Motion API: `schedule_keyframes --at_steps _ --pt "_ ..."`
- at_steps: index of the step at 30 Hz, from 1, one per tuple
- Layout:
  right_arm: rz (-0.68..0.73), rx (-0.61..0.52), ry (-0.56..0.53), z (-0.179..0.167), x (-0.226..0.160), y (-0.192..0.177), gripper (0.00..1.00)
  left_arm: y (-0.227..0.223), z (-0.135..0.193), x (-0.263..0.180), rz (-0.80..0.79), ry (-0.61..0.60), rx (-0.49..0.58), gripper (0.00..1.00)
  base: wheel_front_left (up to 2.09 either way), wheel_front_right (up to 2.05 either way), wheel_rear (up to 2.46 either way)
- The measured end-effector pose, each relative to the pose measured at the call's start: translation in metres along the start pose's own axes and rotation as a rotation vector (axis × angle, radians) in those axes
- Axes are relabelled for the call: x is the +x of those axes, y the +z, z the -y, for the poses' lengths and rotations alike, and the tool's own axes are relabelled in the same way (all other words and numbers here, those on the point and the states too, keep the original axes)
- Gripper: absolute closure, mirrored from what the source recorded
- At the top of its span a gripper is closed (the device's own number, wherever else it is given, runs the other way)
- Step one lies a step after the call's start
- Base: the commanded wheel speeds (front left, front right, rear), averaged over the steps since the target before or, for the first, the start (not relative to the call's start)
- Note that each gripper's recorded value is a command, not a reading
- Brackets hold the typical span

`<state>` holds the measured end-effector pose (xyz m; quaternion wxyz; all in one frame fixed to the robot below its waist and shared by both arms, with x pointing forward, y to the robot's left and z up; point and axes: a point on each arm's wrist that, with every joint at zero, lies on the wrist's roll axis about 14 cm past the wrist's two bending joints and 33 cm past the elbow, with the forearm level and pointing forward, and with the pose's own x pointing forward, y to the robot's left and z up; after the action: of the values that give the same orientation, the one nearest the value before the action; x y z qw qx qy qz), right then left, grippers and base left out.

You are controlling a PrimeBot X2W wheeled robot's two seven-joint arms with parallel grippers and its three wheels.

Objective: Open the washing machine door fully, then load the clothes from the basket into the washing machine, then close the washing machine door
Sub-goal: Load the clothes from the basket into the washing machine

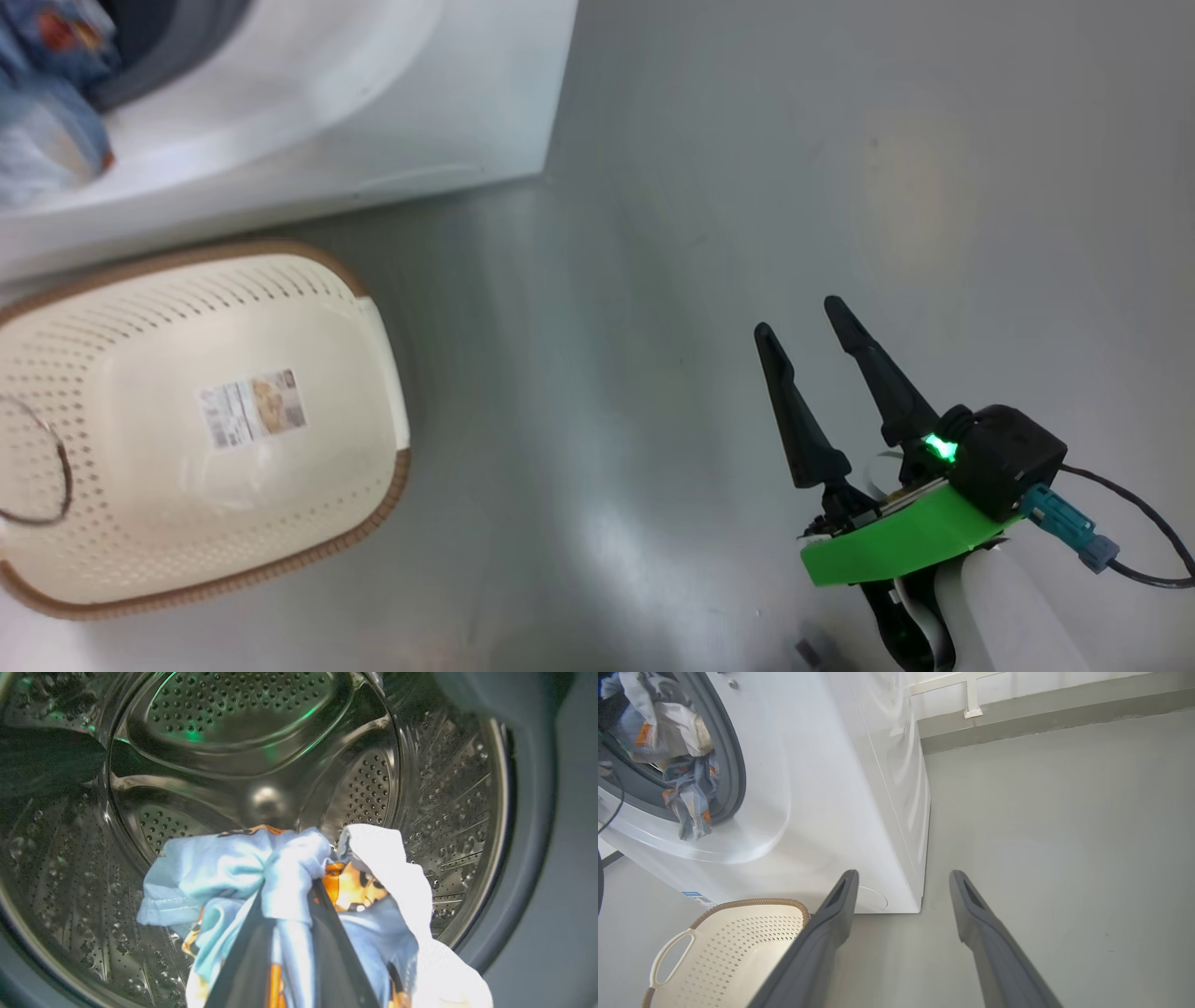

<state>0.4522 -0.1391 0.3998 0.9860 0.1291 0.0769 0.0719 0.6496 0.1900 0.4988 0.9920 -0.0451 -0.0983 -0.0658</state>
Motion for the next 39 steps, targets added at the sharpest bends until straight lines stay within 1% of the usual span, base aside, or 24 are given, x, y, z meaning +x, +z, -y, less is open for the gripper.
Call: schedule_keyframes --at_steps 5,9,12,16,19,21,23,26,30,32,35,37,39 --pt "-0.055 0.010 -0.014 0.007 0.003 -0.023 0.00 -0.034 -0.008 0.020 -0.052 0.012 -0.008 1.00 0.00 0.00 0.00" --pt "-0.085 0.020 -0.016 0.010 0.007 -0.038 0.00 -0.073 -0.008 0.029 -0.143 0.005 -0.029 1.00 0.00 0.00 0.00" --pt "-0.117 0.026 -0.021 0.012 0.007 -0.050 0.00 -0.094 -0.005 0.036 -0.205 -0.007 -0.045 1.00 0.00 0.00 0.00" --pt "-0.148 0.034 -0.032 0.016 0.007 -0.064 0.00 -0.112 -0.010 0.047 -0.256 -0.006 -0.054 1.00 0.00 0.00 0.00" --pt "-0.166 0.036 -0.037 0.018 0.006 -0.071 0.00 -0.124 -0.012 0.052 -0.287 0.005 -0.086 1.00 0.00 0.00 0.00" --pt "-0.176 0.035 -0.042 0.020 0.004 -0.074 0.00 -0.127 -0.013 0.057 -0.292 0.012 -0.105 1.00 0.00 0.00 0.00" --pt "-0.183 0.034 -0.047 0.021 0.003 -0.076 0.00 -0.129 -0.012 0.062 -0.295 0.001 -0.096 1.00 0.00 0.00 0.00" --pt "-0.194 0.034 -0.050 0.022 0.002 -0.080 0.00 -0.128 -0.013 0.069 -0.285 -0.005 -0.080 1.00 0.00 0.00 0.00" --pt "-0.205 0.036 -0.047 0.021 0.000 -0.083 0.00 -0.108 -0.011 0.085 -0.180 -0.024 -0.051 1.00 0.00 0.00 0.00" --pt "-0.215 0.038 -0.047 0.021 0.000 -0.087 0.00 -0.072 -0.002 0.101 -0.054 -0.068 -0.013 1.00 0.00 0.00 0.00" --pt "-0.223 0.038 -0.046 0.021 -0.001 -0.090 0.00 -0.030 0.002 0.111 0.095 -0.081 0.009 1.00 0.00 0.00 0.00" --pt "-0.226 0.038 -0.047 0.021 -0.001 -0.091 0.00 -0.010 0.002 0.112 0.168 -0.079 0.021 1.00 0.00 0.00 0.00" --pt "-0.225 0.039 -0.047 0.022 0.000 -0.091 0.00 0.001 0.001 0.110 0.218 -0.069 0.024 1.00 0.00 0.00 0.00"
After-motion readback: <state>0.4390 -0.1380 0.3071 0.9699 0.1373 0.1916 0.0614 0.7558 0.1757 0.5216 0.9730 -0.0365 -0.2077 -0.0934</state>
